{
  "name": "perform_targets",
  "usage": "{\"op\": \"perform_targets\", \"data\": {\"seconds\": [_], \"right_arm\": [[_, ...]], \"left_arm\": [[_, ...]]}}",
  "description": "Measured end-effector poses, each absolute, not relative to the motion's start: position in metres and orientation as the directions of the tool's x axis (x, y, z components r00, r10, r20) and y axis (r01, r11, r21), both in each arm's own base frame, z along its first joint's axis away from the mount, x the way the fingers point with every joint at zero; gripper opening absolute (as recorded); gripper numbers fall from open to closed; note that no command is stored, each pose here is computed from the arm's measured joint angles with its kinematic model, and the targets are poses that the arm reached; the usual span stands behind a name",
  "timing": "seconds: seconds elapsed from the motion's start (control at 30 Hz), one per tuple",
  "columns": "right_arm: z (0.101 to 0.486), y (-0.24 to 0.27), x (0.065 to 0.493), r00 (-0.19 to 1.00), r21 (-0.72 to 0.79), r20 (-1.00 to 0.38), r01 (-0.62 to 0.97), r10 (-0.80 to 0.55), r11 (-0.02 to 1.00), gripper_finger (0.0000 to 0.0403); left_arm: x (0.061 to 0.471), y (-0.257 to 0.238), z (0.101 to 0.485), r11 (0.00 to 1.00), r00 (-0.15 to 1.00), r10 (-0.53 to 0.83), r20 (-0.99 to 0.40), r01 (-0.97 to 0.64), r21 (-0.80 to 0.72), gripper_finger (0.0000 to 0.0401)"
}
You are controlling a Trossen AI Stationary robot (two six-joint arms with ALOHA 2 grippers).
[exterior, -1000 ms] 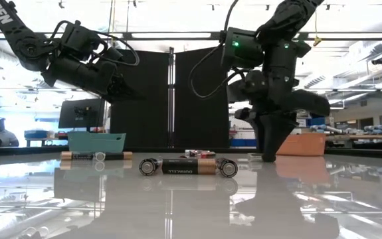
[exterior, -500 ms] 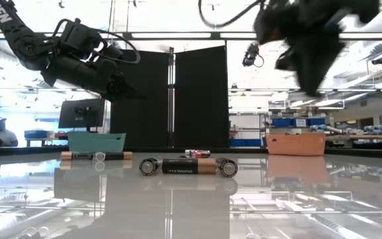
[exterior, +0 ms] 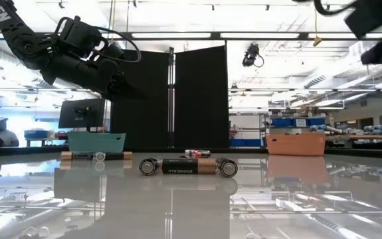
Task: Sort batteries
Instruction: Put the silver battery into the yellow bin
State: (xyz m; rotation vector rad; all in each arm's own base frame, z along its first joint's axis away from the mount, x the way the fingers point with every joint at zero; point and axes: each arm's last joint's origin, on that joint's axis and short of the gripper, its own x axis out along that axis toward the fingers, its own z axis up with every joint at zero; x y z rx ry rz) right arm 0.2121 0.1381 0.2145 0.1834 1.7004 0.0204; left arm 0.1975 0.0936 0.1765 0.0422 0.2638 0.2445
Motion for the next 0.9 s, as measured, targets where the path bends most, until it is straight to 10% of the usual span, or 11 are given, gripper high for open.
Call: {"op": "perform_targets", "data": {"seconds": [0.9], "right_arm": [[0.154, 0.132, 0.184, -0.214, 0.202, -0.957, -0.011, 0.195, 0.979, 0.0084]], "left_arm": [[0.197, 0.092, 0.173, 0.973, 0.929, 0.232, -0.288, -0.226, 0.053, 0.001]]}}
